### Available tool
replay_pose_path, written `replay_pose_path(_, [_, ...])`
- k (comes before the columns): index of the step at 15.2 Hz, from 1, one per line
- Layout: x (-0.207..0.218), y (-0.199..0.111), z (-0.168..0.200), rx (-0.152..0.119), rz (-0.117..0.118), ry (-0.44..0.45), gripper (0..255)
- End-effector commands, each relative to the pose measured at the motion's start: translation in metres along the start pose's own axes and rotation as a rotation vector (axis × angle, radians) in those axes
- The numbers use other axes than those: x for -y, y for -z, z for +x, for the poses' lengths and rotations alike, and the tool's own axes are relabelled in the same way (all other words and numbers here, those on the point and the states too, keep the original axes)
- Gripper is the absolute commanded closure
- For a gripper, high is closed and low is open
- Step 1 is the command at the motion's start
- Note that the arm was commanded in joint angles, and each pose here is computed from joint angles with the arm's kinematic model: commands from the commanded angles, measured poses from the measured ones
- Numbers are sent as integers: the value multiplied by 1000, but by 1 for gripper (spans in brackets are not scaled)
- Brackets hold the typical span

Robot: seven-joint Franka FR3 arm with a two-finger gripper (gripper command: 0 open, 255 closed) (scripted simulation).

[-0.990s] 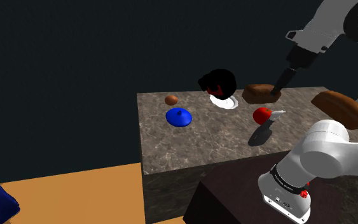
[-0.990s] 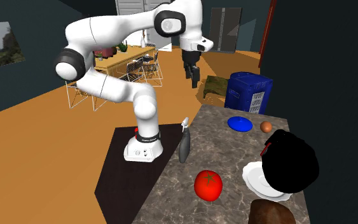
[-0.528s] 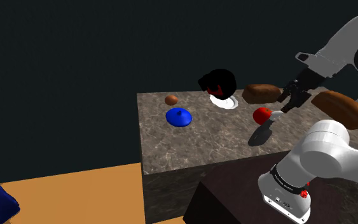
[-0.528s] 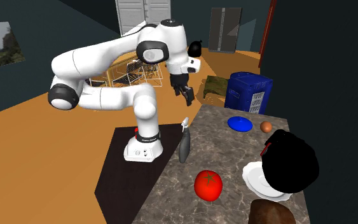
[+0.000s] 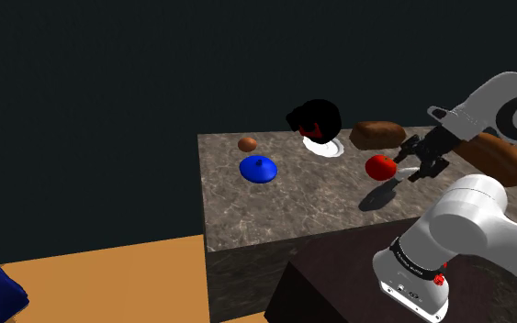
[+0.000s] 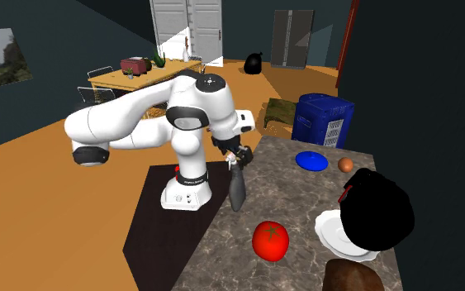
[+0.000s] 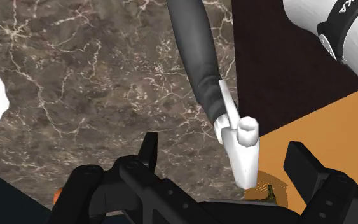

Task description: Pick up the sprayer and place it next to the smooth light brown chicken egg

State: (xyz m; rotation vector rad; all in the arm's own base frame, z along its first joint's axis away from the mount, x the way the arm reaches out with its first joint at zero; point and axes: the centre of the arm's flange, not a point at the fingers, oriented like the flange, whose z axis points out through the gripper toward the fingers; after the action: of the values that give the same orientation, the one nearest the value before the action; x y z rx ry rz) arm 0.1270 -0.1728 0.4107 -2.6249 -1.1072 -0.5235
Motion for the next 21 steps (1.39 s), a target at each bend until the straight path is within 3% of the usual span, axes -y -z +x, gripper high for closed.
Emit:
replay_pose_path(1, [-11,-20,-26,-32,15,98,0])
replay_pose_path(5, [-45,-54,-67,-100,50,272,0])
replay_pose_path(13, [-42,-94,-63,-100,50,272,0])
replay_pose_path(21, [-42,-94,-63,-100,50,272,0])
